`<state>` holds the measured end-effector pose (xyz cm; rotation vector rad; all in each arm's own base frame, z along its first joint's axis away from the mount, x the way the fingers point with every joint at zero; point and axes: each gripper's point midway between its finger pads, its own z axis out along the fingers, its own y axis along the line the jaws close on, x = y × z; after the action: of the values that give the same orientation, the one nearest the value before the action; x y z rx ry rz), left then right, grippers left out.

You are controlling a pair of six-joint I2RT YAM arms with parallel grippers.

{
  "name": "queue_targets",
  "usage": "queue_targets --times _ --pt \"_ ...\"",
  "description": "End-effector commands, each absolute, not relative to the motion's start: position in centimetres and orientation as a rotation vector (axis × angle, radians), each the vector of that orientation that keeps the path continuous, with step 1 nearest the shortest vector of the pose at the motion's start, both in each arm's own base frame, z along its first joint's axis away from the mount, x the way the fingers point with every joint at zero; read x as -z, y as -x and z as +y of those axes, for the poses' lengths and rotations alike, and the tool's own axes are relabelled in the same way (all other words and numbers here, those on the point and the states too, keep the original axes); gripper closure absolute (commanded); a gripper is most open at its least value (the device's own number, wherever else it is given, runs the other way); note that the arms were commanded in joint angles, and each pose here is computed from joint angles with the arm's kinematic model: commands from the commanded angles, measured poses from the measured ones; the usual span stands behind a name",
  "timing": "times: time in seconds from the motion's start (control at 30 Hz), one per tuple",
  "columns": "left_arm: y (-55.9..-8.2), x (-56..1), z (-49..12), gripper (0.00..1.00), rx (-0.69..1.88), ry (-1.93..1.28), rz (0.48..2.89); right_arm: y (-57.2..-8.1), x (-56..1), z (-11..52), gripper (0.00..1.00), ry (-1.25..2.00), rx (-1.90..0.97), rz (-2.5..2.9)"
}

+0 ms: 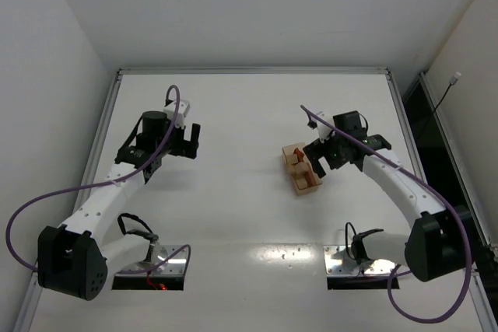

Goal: Build the wood block tower

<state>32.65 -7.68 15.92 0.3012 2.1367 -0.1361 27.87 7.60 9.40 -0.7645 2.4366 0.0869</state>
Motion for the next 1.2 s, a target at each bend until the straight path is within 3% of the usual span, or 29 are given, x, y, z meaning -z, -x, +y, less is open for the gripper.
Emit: queue_targets --times 0.0,0.3,0.43,0.57,0.73,1.17 --pt "-33.7 -17.4 -6.8 0.00 0.109 -0.243 2.089 -28.5 -10.4 8.5 0.02 0.770 -0.123 2.409" --pt "-33.8 -17.1 -6.8 0.00 0.109 -0.244 2.097 -28.3 -9.0 8.4 0.12 0.780 -0.131 2.509" --pt "-34.3 -16.8 -7.0 0.00 0.114 -0.234 2.114 -27.8 -7.8 8.3 0.22 0.806 -0.125 2.580" --pt "-34.6 -17.0 -7.0 0.00 0.114 -0.234 2.112 -27.2 -6.3 8.2 0.38 0.846 -0.118 2.650" --pt "-34.6 -16.4 -6.8 0.00 0.102 -0.229 2.123 -26.3 -4.8 8.4 0.49 0.893 -0.139 2.711" --pt "-34.8 -15.7 -6.5 0.00 0.081 -0.220 2.145 -27.2 -3.0 9.3 0.63 0.902 -0.188 2.787"
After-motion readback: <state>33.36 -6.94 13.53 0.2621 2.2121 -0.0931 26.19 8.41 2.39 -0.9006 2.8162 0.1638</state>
